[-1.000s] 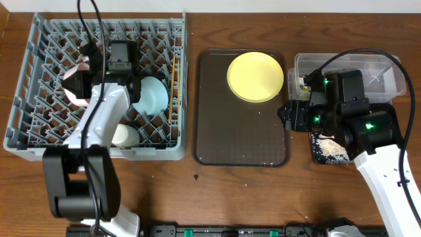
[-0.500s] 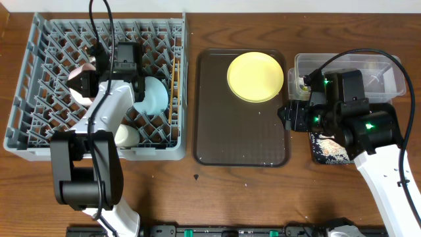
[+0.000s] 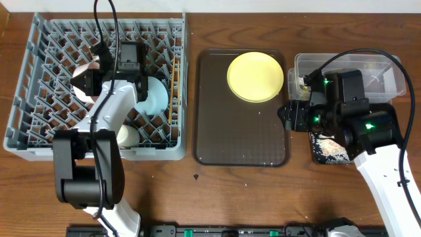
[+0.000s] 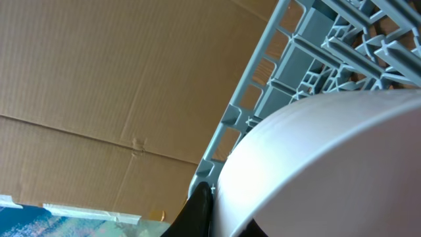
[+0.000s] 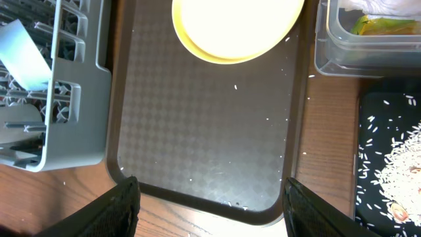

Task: Sort waste into correct bins and load items into the dishwasher
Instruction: 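Lower the white bowl into the rack and open the left gripper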

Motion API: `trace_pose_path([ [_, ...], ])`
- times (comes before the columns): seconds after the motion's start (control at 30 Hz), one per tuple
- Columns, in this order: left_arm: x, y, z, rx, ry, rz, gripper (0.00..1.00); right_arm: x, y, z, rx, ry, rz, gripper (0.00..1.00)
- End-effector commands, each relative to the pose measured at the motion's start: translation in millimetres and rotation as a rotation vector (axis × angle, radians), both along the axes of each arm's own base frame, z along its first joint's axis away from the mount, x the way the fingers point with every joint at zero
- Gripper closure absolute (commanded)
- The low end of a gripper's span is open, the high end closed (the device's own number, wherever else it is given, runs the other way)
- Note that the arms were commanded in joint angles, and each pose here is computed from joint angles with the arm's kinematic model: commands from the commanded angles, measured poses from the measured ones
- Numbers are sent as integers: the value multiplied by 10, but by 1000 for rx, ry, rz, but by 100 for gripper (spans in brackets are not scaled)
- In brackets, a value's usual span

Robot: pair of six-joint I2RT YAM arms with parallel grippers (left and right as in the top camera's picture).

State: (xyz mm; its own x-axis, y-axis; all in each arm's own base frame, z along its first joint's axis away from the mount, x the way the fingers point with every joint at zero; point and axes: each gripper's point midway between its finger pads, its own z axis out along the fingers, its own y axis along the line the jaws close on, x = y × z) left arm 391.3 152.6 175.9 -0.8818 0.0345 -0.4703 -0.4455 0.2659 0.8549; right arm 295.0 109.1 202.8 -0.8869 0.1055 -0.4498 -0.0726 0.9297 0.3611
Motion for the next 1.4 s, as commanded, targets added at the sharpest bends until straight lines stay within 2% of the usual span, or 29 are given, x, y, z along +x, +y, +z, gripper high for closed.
trace_pose_path([
  [0.0,51,-58,-42,-3,2,-14,92,13,-20,-8,2,4,-6,33],
  [0.1,74,-121,-42,-4,1,-30,91,14,-20,-8,2,4,-6,33],
  [0.23,115,-208,-70,-20,3,-59,83,14,-20,-8,2,4,-6,33],
  [0.4,138,-279,-73,-22,4,-77,83,13,-20,-8,2,4,-6,33],
  [0.47,139,-282,-74,-22,4,-78,77,13,-20,-8,2,4,-6,33],
  [0.53,138,-282,-74,-22,5,-78,67,12,-21,-9,2,5,-6,33],
  [0.73,108,-296,-92,-20,38,-82,51,14,-20,-8,2,4,-6,32],
  [1.13,167,-821,236,-34,-45,-218,41,15,-20,-7,2,4,-6,33],
  [1.37,146,-1152,178,-170,-30,-337,40,13,-20,-8,2,4,-6,33],
])
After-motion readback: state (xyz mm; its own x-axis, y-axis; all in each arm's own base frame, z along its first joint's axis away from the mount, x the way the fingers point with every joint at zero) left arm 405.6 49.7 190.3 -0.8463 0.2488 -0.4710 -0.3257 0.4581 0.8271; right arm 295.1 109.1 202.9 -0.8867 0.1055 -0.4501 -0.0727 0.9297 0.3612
